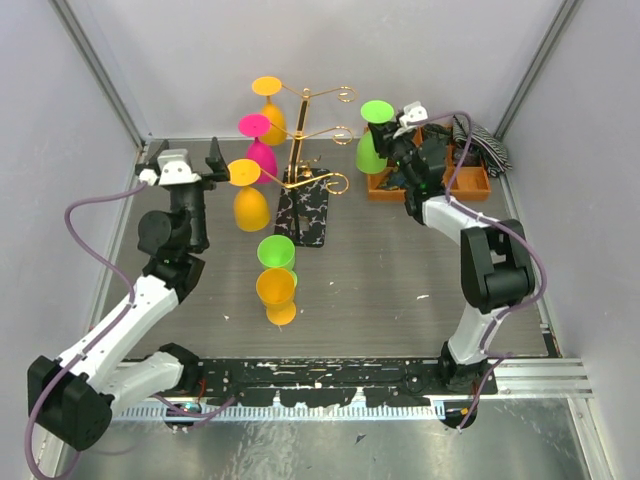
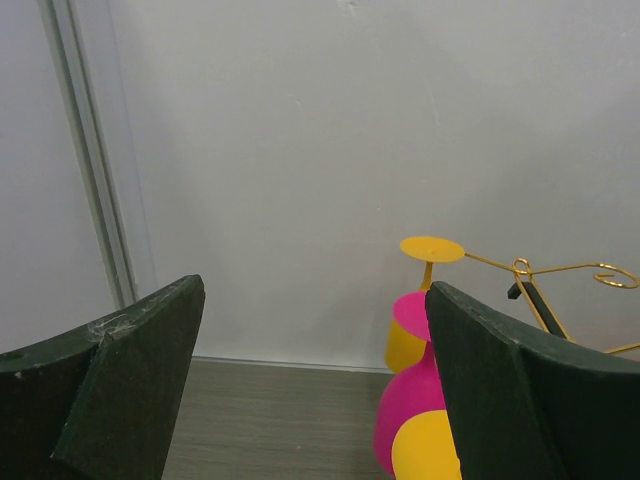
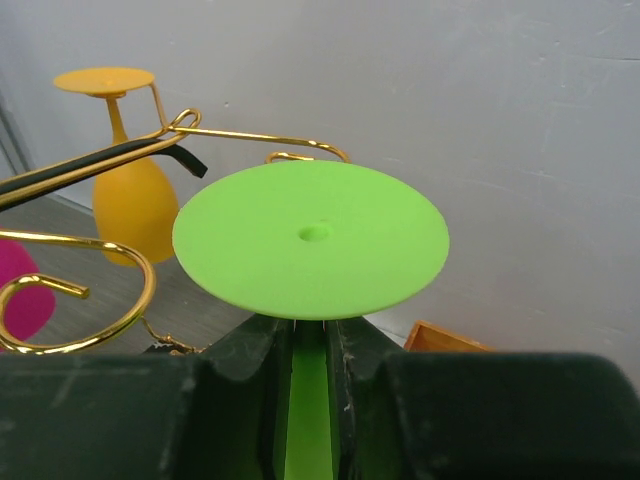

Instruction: Place the wine glass upside down on the wine glass rack

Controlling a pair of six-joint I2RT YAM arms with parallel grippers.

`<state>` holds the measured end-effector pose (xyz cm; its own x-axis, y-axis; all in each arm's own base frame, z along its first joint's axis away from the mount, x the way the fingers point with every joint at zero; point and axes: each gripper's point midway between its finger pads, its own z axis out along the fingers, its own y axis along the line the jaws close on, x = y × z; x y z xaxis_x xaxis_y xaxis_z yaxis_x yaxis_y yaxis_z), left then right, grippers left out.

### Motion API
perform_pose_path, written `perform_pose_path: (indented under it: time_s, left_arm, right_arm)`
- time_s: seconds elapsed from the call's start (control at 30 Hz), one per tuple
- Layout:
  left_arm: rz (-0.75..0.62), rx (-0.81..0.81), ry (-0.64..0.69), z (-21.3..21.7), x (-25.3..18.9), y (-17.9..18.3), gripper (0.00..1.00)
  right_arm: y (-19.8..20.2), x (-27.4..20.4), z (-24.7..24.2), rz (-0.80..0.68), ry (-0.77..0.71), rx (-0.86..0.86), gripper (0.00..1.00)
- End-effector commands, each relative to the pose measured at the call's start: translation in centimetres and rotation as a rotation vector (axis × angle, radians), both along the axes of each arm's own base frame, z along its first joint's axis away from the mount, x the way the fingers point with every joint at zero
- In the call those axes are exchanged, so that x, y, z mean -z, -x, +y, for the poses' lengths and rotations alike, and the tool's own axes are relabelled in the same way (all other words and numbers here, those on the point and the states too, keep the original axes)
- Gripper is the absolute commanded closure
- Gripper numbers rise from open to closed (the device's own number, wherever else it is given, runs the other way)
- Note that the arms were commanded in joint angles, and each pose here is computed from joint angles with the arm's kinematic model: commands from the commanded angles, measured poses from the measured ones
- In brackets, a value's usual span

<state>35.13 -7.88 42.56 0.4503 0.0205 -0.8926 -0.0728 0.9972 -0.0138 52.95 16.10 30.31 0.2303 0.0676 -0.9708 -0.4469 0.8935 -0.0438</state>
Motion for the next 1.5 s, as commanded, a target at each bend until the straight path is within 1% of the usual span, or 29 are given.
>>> perform_pose_path:
  time_s: [0.0, 0.13, 0.2, 0.3, 0.4, 0.57, 0.87, 1.2, 1.47]
  left_arm:
    - [-0.111, 0.026, 0.16, 1.1, -1.5, 2.0, 0.02]
    - [-0.107, 0.098, 0.142, -0.3, 0.0, 1.9, 0.02]
    - [-0.096, 0.097, 0.125, -0.5, 1.2, 1.6, 0.02]
    - [-0.102, 0.088, 0.133, -0.5, 2.4, 1.2, 0.02]
    - [-0.136, 0.11, 0.11, -1.3, 1.9, 0.9, 0.02]
    - [-0.134, 0.16, 0.077, -2.7, 1.8, 0.1, 0.02]
    - [-0.169, 0.203, 0.08, -2.7, 1.4, 1.7, 0.02]
    - [-0.165, 0.192, 0.069, -2.5, 1.7, 1.8, 0.02]
    - [-0.168, 0.168, 0.073, -2.1, 1.9, 1.8, 0.02]
  right_arm:
    - [0.9, -4.1, 1.4, -0.249, -0.005, -0.09, 0.99]
    - [0.7, -3.5, 2.5, -0.253, 0.009, -0.147, 0.99]
    - [0.7, -3.3, 3.0, -0.26, 0.013, -0.174, 0.99]
    - [0.7, -3.4, 3.3, -0.287, 0.007, -0.199, 0.99]
    - [0.7, -3.6, 3.7, -0.31, 0.011, -0.218, 0.99]
    - [-0.4, -2.9, 4.6, -0.297, -0.01, -0.265, 0.99]
    - [-2.3, -1.6, 5.9, -0.293, -0.047, -0.329, 0.99]
    - [-5.1, -1.8, 7.1, -0.324, -0.106, -0.375, 0.99]
    - [-7.1, -0.9, 8.6, -0.302, -0.087, -0.366, 0.99]
